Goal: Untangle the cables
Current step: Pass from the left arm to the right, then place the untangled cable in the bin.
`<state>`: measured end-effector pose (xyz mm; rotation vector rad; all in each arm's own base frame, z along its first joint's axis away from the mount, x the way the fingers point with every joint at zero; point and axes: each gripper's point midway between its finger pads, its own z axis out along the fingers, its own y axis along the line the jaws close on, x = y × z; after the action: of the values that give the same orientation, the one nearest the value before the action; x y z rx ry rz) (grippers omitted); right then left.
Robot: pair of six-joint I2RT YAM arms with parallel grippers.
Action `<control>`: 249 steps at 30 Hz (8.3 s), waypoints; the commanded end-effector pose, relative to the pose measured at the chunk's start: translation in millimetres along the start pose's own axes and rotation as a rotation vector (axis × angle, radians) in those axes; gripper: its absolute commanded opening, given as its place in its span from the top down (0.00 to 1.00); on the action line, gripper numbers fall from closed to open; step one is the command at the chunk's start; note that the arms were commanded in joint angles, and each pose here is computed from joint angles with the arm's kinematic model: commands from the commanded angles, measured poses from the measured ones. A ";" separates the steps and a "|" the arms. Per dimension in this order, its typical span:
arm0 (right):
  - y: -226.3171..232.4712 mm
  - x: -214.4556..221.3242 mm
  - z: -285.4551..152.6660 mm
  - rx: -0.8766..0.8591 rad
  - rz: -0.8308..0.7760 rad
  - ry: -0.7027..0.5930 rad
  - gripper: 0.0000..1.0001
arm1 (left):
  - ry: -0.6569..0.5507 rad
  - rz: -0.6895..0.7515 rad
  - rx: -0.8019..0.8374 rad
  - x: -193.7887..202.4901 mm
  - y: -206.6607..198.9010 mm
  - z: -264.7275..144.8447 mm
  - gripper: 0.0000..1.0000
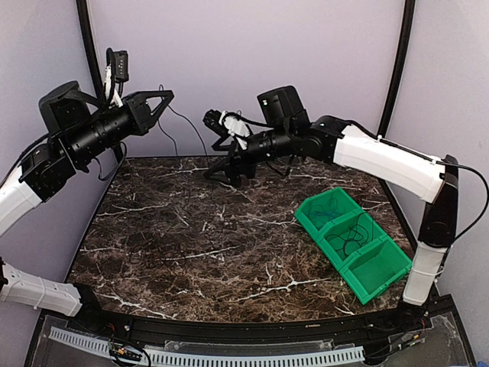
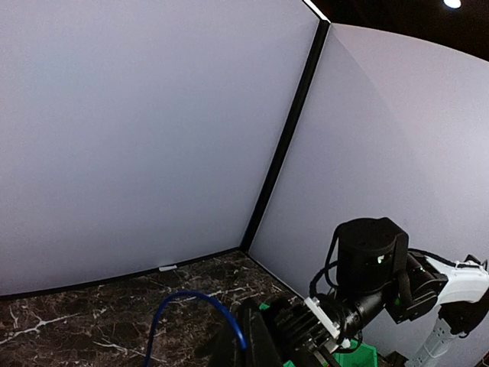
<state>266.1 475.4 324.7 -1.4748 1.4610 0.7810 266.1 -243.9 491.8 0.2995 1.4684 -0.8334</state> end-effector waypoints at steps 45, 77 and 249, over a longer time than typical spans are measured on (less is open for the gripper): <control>-53.0 -44.3 -46.3 -0.002 0.104 -0.178 1.00 | 0.369 -0.223 -0.613 285.6 158.5 -84.7 0.37; -133.8 -92.0 -245.1 0.417 0.015 -0.325 1.00 | 0.761 -0.200 -0.623 411.8 204.1 -93.2 0.60; -40.3 309.7 -283.7 0.435 0.423 0.260 1.00 | 0.592 0.110 -0.376 264.0 167.5 59.3 0.40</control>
<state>315.9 88.3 188.6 -0.8667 1.9783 0.4994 388.7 -247.0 186.7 0.3655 2.1172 -0.3513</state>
